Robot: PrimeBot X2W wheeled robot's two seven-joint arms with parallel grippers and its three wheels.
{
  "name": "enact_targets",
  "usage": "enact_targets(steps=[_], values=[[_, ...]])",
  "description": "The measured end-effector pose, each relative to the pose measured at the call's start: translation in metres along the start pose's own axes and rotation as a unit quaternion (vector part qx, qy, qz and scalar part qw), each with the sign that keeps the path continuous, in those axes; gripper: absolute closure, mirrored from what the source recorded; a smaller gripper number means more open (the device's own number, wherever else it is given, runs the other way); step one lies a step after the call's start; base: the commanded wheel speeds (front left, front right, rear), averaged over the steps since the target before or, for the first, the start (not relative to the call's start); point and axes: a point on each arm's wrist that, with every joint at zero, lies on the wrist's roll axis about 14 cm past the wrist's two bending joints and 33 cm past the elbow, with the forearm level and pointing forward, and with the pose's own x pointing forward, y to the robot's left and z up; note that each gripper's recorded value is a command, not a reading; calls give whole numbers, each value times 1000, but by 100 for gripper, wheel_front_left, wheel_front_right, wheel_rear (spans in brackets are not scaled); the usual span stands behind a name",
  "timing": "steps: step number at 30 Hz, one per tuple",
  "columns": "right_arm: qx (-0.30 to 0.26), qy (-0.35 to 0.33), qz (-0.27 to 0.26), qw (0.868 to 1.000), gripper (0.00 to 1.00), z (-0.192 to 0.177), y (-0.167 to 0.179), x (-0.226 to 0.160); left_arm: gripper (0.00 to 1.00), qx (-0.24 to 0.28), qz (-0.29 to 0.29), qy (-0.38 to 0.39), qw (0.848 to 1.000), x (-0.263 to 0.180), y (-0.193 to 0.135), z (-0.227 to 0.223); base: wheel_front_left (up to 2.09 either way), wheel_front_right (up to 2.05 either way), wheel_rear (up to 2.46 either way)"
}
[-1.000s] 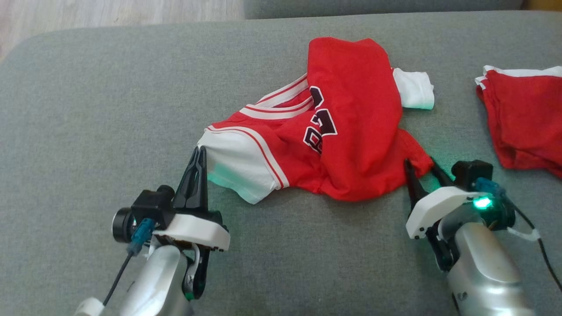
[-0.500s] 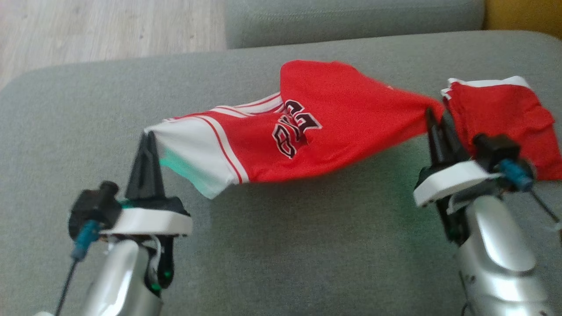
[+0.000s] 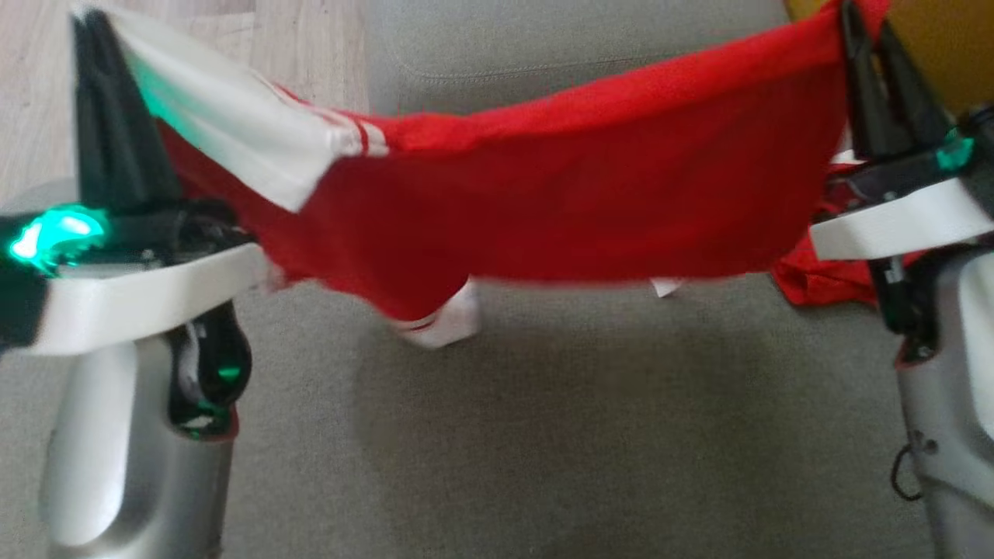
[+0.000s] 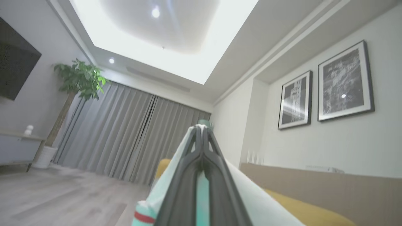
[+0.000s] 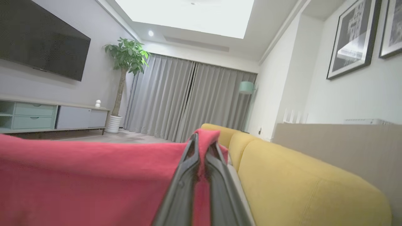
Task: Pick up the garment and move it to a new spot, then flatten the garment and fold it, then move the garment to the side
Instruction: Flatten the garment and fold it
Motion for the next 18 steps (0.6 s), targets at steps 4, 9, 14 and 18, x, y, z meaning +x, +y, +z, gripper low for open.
enact_targets(steps=[4,9,14,18], values=[[-24,-31,6,999,100,35,-2,-1,100,-5,-26,-57,998,6,-22,47,0,0,0],[-53,-43,-6,998,100,62,-9,-9,100,3,-36,-90,995,4,-33,87,0,0,0],[-43,34,-15,998,100,30,-9,-8,100,29,-46,-48,997,18,-27,72,0,0,0],[-20,91,-2,996,100,-10,-3,7,100,44,-46,43,997,41,-4,18,0,0,0]])
